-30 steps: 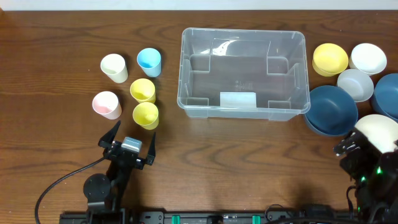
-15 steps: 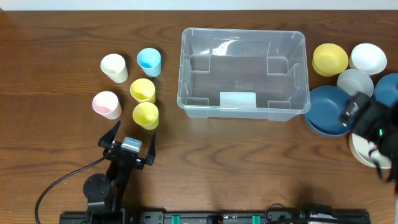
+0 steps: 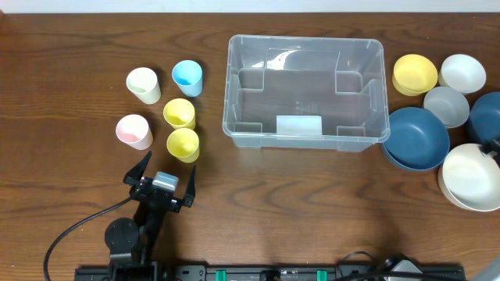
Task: Pack container
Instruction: 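Move the right gripper to the cream bowl at the right edge and grasp its rim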
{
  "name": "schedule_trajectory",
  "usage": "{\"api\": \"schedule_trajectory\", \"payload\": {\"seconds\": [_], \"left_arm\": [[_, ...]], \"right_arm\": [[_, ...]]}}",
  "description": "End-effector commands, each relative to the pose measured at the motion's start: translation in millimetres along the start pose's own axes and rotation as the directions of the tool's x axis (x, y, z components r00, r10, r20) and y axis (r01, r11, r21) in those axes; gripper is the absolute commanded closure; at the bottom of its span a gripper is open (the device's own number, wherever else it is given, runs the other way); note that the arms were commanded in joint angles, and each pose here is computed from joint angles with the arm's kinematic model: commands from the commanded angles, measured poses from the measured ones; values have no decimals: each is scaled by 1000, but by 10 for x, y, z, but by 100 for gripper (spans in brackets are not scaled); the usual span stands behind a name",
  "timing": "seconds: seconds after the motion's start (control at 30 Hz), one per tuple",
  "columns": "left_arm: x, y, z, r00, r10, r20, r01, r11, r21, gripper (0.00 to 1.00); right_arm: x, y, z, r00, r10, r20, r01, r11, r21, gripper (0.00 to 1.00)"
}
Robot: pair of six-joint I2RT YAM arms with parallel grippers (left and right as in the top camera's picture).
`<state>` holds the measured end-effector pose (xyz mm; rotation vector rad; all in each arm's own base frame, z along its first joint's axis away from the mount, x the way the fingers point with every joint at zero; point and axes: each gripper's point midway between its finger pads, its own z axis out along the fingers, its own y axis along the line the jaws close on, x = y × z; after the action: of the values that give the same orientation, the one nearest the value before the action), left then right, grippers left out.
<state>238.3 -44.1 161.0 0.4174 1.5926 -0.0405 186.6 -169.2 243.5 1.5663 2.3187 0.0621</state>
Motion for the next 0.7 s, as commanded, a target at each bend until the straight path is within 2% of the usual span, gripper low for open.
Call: {"api": "schedule_trajectory", "payload": {"seconds": [0.0, 0.13, 0.33, 0.67], "left_arm": [[160, -34, 9, 999, 1, -43, 0, 1000, 11, 2], [160, -34, 9, 999, 1, -43, 0, 1000, 11, 2], [160, -34, 9, 999, 1, -43, 0, 1000, 11, 2], [160, -34, 9, 999, 1, -43, 0, 1000, 11, 2]], "right_arm": [[40, -191, 141, 988, 148, -52, -151, 988, -45, 1], [47, -488, 540, 964, 259, -64, -260, 965, -8, 1], [126, -656, 1129, 955, 293, -54, -293, 956, -7, 1], [54, -727, 1421, 926, 376, -20, -376, 927, -4, 1]]}}
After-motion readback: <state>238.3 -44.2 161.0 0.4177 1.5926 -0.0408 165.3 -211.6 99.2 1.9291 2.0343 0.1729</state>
